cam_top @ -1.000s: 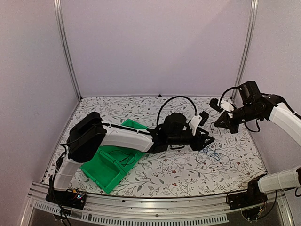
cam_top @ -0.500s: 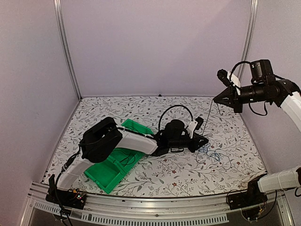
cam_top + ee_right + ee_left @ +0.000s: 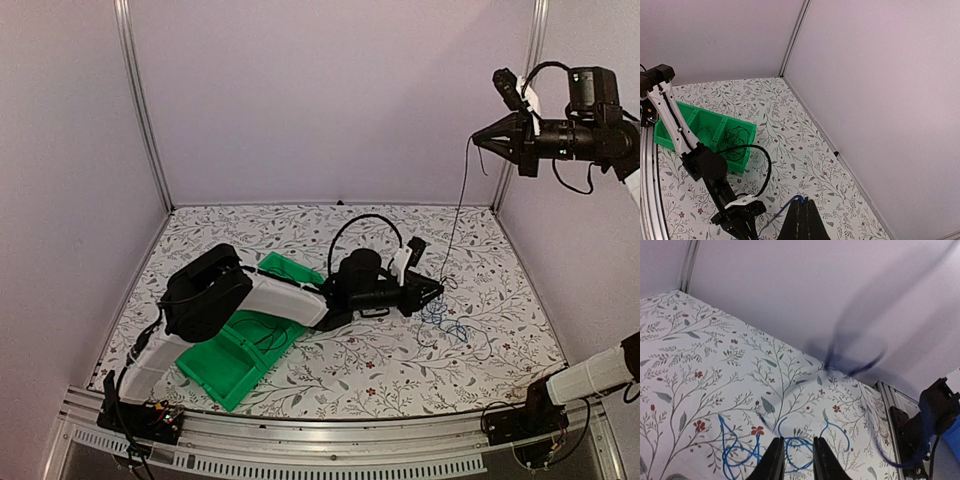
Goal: Untangle the cables
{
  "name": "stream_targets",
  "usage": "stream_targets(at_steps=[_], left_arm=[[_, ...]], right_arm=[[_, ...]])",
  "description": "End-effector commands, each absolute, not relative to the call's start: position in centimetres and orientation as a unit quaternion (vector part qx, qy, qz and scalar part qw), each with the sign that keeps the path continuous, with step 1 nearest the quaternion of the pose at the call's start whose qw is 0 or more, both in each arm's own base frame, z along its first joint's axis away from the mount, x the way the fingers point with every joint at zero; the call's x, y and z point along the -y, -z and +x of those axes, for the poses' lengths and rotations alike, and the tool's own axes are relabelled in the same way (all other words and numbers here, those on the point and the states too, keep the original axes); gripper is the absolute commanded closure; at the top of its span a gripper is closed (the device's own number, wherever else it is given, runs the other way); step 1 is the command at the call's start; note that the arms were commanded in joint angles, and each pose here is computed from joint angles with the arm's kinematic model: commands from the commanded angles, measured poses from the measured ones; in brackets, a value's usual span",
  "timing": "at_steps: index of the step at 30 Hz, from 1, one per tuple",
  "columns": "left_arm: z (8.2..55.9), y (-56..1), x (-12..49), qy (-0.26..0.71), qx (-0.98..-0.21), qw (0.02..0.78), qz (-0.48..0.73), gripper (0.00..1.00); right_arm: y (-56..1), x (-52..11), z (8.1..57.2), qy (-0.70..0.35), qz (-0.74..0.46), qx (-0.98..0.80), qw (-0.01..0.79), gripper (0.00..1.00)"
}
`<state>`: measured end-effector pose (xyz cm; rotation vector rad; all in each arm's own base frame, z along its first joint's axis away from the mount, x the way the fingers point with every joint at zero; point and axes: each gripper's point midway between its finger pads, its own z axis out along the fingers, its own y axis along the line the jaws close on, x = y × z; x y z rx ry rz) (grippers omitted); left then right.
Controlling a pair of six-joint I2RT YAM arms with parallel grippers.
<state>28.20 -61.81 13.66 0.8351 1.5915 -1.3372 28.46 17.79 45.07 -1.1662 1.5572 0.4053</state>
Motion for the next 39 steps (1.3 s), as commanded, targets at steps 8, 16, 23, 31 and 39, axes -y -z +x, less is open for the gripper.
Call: stream_targets(at_steps=[8,16,23,31,39], left_arm=[[28.3,-5.6,57.9,0.475,-0.727,0.372,0.328,0.80],[27.7,-9.7,54.9,0.476,-0.718,0.402,0.310,0.73],[26.8,-12.3,51.9,0.459,-0.723,0.421,0.301,0.64],[26.0,-14.5,49.0,0.428,-0.724,0.453,0.295,0.58],[27.6,-13.8,45.5,0.345,-0.778,0.467,0.240,0.58]], right_arm=[[-49.4,-18.3,28.2,-0.180,-0.495,-0.601,0.601,1.00],[-46.0,-18.4,29.0,-0.189,-0.494,-0.623,0.577,1.00],[-41.0,-19.5,28.6,-0.248,-0.496,-0.639,0.534,1.00],[-33.6,-22.2,27.2,-0.321,-0.501,-0.660,0.459,1.00],[-28.6,-23.8,29.4,-0.348,-0.496,-0.677,0.418,1.00]])
